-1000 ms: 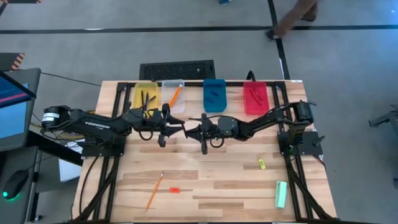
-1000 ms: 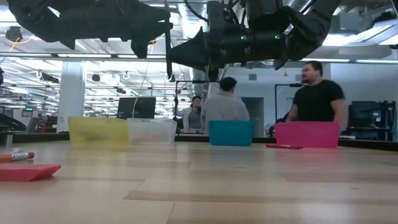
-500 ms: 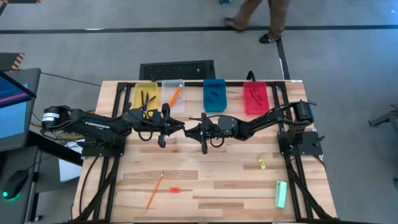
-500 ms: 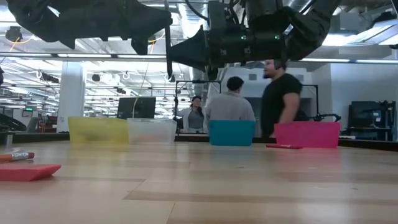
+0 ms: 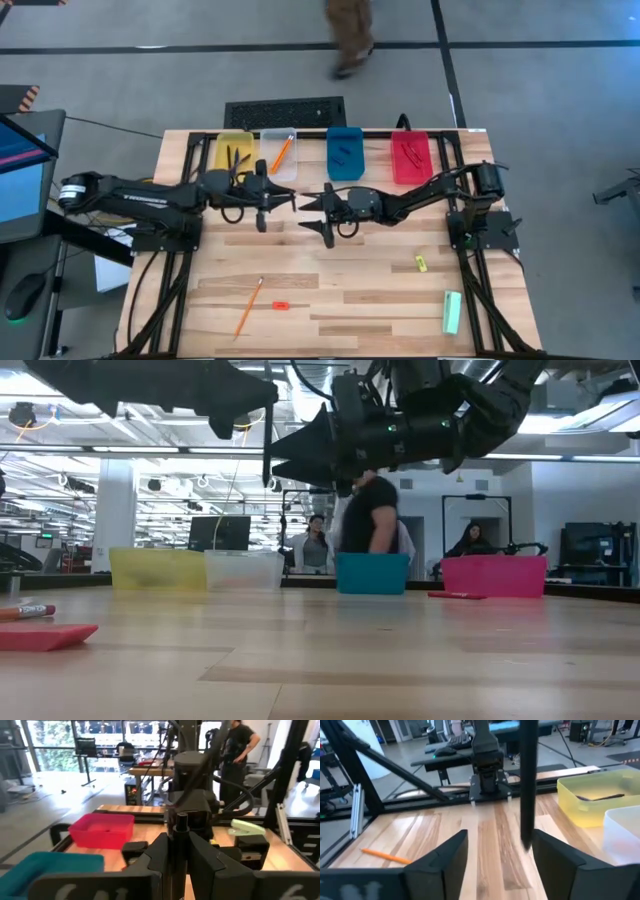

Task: Sort crayons/erasers/pens/pencils in bins
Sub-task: Put the black pen into the yellow bin

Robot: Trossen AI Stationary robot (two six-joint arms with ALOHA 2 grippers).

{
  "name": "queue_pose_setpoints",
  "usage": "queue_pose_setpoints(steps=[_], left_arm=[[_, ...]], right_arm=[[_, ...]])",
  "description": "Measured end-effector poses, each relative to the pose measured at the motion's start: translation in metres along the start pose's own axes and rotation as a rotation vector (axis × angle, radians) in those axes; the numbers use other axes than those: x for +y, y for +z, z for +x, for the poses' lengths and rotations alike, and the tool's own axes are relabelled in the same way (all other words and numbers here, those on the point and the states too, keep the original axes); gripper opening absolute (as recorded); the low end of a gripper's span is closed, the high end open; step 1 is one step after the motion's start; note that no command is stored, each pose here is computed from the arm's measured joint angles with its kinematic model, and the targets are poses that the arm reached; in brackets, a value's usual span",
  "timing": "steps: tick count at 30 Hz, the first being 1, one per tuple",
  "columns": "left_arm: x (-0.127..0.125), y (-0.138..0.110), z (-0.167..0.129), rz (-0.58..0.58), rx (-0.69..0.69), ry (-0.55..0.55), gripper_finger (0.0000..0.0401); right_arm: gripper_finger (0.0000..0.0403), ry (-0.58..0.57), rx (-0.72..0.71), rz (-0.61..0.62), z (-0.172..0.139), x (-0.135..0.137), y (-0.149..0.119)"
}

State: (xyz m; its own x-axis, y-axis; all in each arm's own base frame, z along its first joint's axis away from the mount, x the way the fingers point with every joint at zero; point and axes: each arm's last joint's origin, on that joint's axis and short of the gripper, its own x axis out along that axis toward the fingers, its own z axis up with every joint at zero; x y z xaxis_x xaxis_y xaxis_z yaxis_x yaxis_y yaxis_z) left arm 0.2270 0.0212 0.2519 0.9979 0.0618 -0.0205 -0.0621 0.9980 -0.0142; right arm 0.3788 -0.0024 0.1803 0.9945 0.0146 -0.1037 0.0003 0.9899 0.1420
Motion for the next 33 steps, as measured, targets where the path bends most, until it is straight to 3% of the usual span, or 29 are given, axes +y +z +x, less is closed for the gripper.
queue_pose_setpoints(steps=[4, 13, 21, 33], left_arm=[[0.001, 0.005, -0.014, -0.001, 0.049, 0.062, 0.0034], [0.012, 0.014, -0.053, -0.035, 0.119, 0.232, 0.0034], [0.021, 0.01, -0.061, -0.053, 0.182, 0.279, 0.0034], [0.09, 0.042, -0.083, -0.094, 0.602, 0.779, 0.0034]], right_arm=[[0.0244, -0.001, 0.006, -0.017, 0.0, 0.0, -0.001], [0.0238, 0.001, 0.011, -0.046, 0.0, 0.0, -0.001], [0.0226, 0.001, 0.01, -0.048, 0.0, 0.0, -0.001], [0.021, 0.004, 0.014, -0.047, 0.0, 0.0, -0.001]])
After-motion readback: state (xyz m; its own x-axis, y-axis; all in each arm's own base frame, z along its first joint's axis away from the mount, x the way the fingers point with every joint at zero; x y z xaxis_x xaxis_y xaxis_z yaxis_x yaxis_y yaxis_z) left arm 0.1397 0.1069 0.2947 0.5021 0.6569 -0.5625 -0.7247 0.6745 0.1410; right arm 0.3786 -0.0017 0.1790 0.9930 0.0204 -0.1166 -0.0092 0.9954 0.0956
